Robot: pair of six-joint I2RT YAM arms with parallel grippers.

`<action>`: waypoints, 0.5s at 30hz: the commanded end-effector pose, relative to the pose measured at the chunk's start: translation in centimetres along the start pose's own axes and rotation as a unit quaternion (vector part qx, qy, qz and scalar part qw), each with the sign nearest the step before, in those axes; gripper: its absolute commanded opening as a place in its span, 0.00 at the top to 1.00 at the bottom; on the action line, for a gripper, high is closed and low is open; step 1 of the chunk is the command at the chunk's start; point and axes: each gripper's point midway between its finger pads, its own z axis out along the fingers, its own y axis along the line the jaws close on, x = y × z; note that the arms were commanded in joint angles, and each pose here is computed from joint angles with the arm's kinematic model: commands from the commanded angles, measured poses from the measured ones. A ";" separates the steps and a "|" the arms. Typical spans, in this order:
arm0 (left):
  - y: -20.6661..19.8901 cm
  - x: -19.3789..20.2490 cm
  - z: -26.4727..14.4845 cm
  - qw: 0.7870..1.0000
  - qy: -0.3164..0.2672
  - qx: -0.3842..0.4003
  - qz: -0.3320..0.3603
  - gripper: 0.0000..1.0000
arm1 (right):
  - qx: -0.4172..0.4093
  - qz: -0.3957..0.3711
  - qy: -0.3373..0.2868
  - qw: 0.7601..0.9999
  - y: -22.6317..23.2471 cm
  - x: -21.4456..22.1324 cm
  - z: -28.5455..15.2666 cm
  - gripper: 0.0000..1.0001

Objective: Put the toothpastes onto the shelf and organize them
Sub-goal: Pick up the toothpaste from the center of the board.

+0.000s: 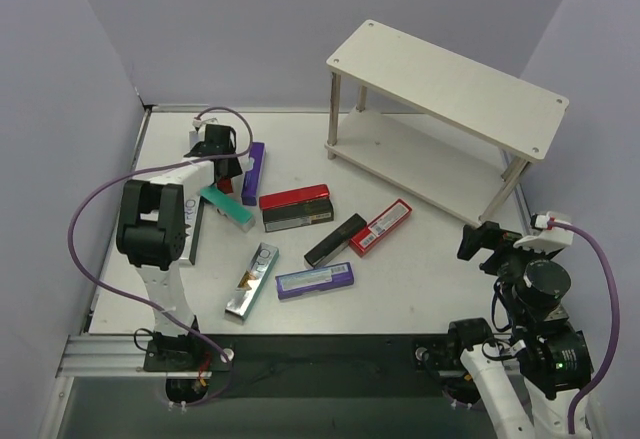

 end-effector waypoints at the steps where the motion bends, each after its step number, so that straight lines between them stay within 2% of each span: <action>1: 0.2 0.9 -0.2 1.000 0.030 0.001 0.005 0.33 | 0.003 -0.006 -0.025 1.000 0.1 -1.3 0.5 0.00; 5: 0.1 1.3 -0.5 0.999 0.031 0.009 0.009 0.39 | 0.004 -0.011 -0.026 1.000 0.0 -1.3 0.6 0.00; 7: 0.1 1.2 -0.7 0.999 0.025 0.014 0.018 0.46 | 0.004 -0.013 -0.026 1.000 0.0 -1.3 0.6 0.00; 15: -0.9 -1.2 -3.0 0.997 -0.026 0.058 0.047 0.60 | 0.005 -0.007 -0.024 1.000 0.0 -0.7 0.9 0.00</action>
